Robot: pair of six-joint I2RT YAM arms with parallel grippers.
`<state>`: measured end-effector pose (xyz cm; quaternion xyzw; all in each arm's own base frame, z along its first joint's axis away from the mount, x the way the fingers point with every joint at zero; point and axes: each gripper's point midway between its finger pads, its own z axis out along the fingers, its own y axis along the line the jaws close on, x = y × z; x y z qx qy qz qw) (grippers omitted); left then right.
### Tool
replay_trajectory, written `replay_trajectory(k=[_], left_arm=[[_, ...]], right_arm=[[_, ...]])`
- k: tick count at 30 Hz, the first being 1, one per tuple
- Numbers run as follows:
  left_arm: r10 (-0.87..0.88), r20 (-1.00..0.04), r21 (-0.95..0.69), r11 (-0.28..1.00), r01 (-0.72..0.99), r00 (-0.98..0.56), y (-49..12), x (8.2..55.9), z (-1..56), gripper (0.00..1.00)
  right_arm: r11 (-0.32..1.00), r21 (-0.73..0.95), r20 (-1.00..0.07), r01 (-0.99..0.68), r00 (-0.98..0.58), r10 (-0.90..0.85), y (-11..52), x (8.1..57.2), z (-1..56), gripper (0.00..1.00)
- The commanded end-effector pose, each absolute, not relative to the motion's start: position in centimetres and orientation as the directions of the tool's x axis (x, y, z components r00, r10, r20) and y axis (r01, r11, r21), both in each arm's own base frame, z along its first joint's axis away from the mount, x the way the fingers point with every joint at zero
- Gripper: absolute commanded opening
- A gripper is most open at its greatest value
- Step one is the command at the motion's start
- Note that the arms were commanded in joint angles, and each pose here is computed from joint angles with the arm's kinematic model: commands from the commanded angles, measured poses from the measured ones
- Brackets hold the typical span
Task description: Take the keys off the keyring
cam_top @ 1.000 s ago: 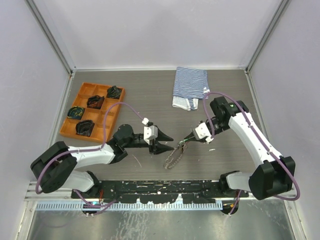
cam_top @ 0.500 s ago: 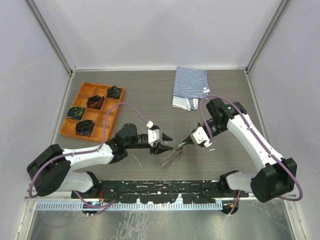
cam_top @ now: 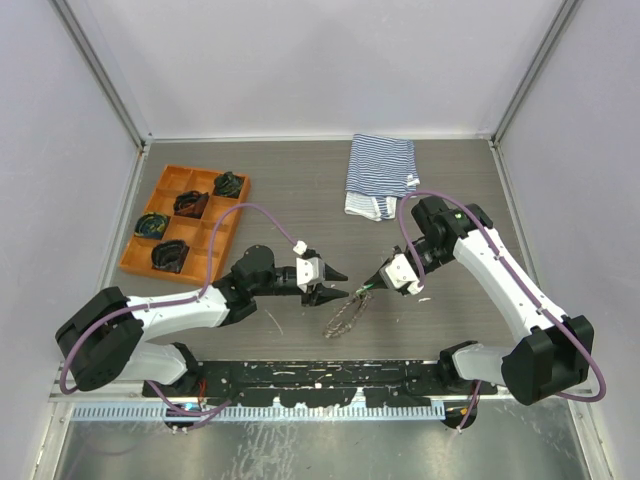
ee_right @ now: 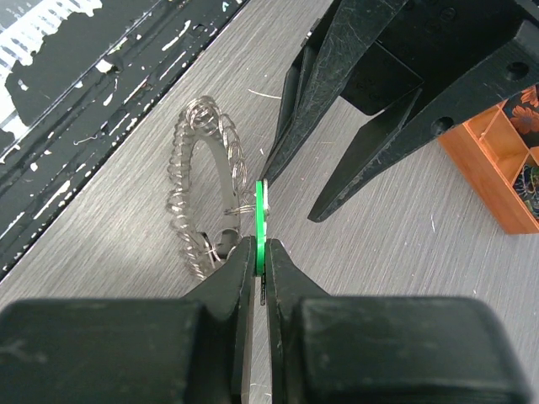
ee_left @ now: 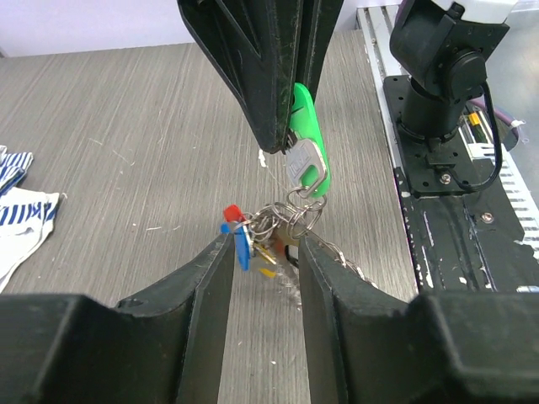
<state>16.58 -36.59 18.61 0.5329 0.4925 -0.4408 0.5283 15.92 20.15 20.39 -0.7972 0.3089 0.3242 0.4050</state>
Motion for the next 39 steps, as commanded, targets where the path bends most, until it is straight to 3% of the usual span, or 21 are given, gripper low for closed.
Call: replay_trajectory(k=[1,23,39], left_arm=[[-0.017,-0.983,0.184,0.038,0.982,0.185,-37.0,16.6,21.1,0.38],[-0.027,-0.992,0.120,0.037,0.992,0.121,-36.7,16.1,22.6,0.37],[-0.021,-0.998,0.065,0.066,0.996,0.067,-37.6,17.2,20.7,0.34]], right_arm=[[-0.453,-0.515,-0.755,-0.727,0.636,-0.162,21.0,16.3,22.4,0.01],[-0.432,-0.501,-0.760,-0.750,0.620,-0.195,20.8,16.7,22.9,0.01],[-0.436,-0.489,-0.766,-0.756,0.611,-0.201,20.8,16.8,22.7,0.01]])
